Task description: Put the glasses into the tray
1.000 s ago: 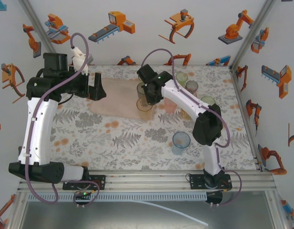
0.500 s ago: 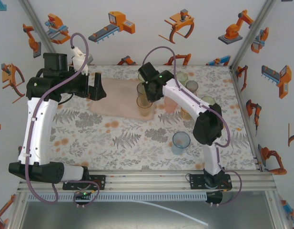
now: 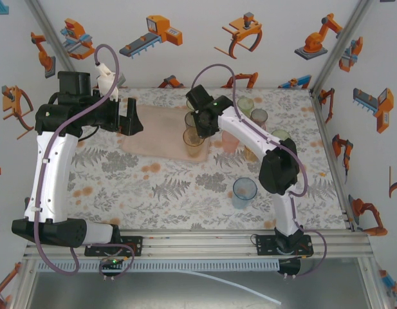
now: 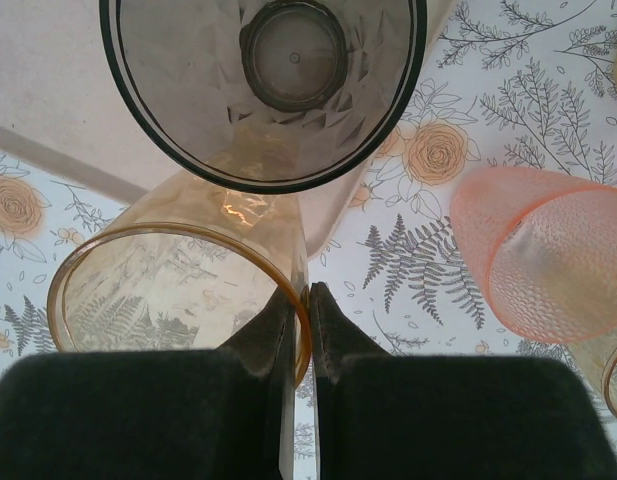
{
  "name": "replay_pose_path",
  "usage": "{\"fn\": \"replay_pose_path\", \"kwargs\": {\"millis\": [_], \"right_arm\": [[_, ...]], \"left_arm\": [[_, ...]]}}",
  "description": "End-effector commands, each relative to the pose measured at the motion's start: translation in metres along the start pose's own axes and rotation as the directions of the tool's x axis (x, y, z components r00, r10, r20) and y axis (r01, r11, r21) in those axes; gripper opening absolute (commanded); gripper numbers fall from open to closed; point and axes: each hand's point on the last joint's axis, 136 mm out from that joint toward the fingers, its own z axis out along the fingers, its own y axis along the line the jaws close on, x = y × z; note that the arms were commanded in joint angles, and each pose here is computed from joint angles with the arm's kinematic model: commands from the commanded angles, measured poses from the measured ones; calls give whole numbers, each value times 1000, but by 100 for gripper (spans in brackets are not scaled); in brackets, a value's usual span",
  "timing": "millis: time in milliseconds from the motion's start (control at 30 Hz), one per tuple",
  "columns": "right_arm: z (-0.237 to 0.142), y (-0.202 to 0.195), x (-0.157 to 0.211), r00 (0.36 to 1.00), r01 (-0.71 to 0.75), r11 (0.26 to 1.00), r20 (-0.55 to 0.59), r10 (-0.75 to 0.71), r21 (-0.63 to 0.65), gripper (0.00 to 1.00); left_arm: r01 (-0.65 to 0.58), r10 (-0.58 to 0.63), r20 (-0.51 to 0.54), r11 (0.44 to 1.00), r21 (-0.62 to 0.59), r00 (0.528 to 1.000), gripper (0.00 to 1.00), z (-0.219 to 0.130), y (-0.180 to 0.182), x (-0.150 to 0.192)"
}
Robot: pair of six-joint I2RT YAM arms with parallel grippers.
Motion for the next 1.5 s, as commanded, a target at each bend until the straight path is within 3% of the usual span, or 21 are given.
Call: {"fn": "replay_pose_path", "kwargs": {"millis": [0, 367, 833, 1267, 1467], "right_arm": [[4, -2, -3, 1000, -23, 1000, 12, 23, 2, 5], [10, -1, 3, 1000, -29, 1000, -3, 29, -3, 9], [0, 0, 0, 1000, -25, 1000, 12, 25, -17, 38], [-60, -13, -4, 998, -30, 999, 56, 30, -12, 41], [-111, -30, 21, 998, -45, 999, 44, 46, -7, 41]], "left_arm": [[3, -4, 34, 1000, 17, 999, 97, -10, -6, -4], [3, -4, 38, 1000, 15, 999, 97, -12, -6, -3], [5, -6, 47, 1000, 19, 999, 97, -14, -6, -5], [-3, 2, 65, 1000, 16, 998, 97, -19, -8, -8], [-6, 4, 72, 1000, 27, 997, 97, -20, -10, -12]]}}
